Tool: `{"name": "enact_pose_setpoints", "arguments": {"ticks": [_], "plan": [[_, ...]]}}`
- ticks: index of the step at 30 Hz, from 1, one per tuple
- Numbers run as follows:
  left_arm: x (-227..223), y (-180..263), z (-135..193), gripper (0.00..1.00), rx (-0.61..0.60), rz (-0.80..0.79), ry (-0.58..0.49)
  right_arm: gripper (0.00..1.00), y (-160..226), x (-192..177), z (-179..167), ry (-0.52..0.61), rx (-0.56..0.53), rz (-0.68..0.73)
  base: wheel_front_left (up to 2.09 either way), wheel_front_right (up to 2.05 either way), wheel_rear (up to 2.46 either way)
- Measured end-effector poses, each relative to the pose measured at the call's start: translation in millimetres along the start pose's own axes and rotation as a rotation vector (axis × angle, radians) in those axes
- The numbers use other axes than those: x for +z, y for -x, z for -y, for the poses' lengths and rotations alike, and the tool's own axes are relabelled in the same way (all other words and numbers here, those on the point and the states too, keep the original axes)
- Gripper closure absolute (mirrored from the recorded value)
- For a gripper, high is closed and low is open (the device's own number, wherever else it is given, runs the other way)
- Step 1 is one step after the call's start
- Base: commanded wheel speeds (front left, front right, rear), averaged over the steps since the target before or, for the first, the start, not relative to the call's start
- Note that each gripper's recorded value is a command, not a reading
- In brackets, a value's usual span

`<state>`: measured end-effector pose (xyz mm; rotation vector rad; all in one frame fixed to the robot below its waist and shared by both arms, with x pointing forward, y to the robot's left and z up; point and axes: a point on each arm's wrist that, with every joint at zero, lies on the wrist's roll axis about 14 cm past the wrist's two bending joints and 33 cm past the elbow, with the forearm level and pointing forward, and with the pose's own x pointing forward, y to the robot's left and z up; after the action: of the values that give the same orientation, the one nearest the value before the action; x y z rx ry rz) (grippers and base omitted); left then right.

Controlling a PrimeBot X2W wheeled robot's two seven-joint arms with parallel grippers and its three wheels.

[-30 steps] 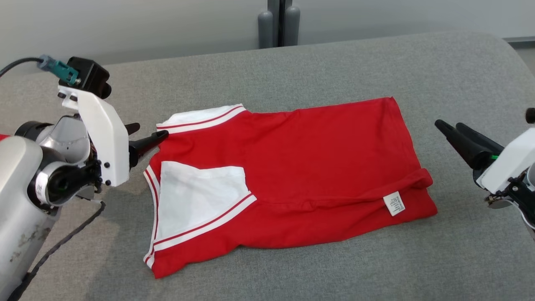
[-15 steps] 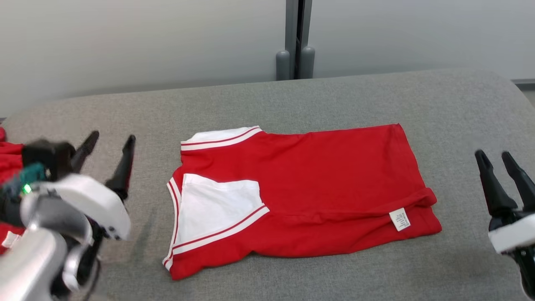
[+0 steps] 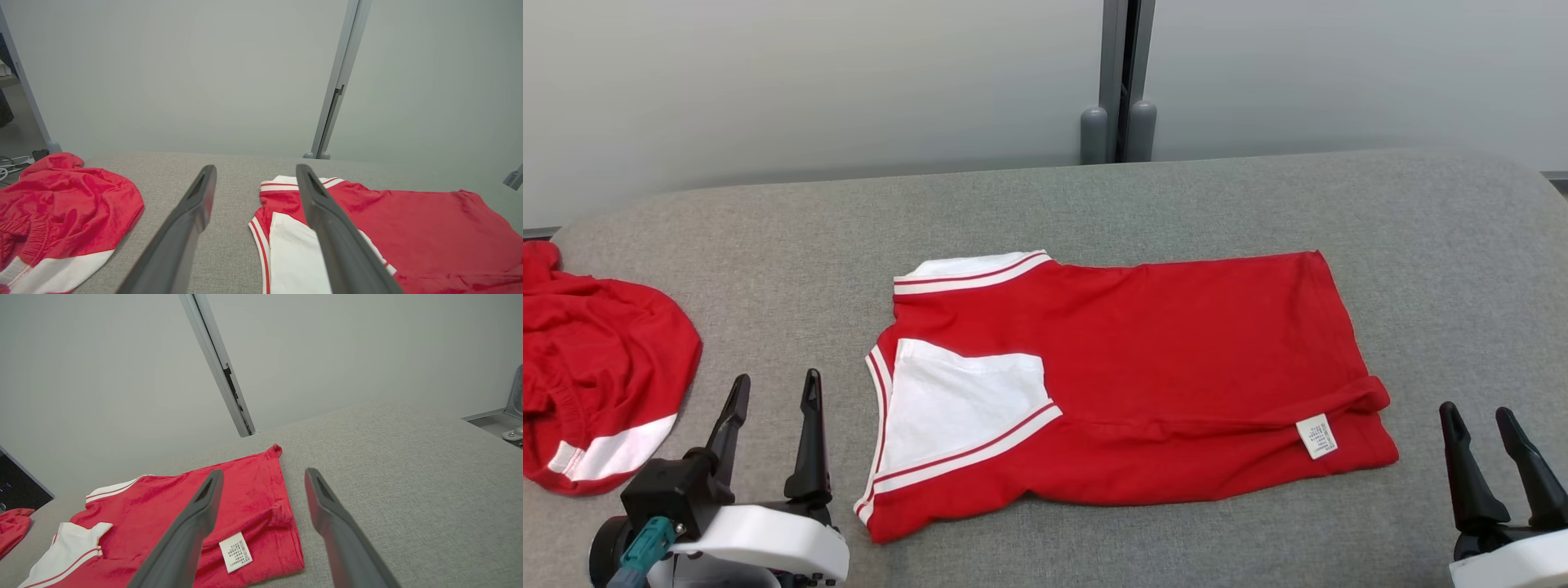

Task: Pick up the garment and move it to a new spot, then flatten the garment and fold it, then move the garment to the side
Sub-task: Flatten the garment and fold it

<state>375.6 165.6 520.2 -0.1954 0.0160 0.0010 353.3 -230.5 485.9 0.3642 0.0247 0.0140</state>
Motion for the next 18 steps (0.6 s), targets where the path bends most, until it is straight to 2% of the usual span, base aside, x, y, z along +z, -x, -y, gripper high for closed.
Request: {"name": "enact_pose_setpoints", "arguments": {"ticks": [6,11,18], "plan": [[-26,0,0,0.00,-0.016,-0.080,-0.014,0.00,-9,-9,-4,0.009,0.004,-0.065,0.00,0.00,0.00],[-70,1,6,0.00,-0.050,-0.261,-0.002,0.00,-17,-46,13,0.023,-0.038,-0.255,0.00,0.00,0.00],[-118,5,7,0.00,-0.064,-0.472,0.029,0.00,-24,-86,20,-0.021,-0.062,-0.452,0.00,0.00,0.00]]}}
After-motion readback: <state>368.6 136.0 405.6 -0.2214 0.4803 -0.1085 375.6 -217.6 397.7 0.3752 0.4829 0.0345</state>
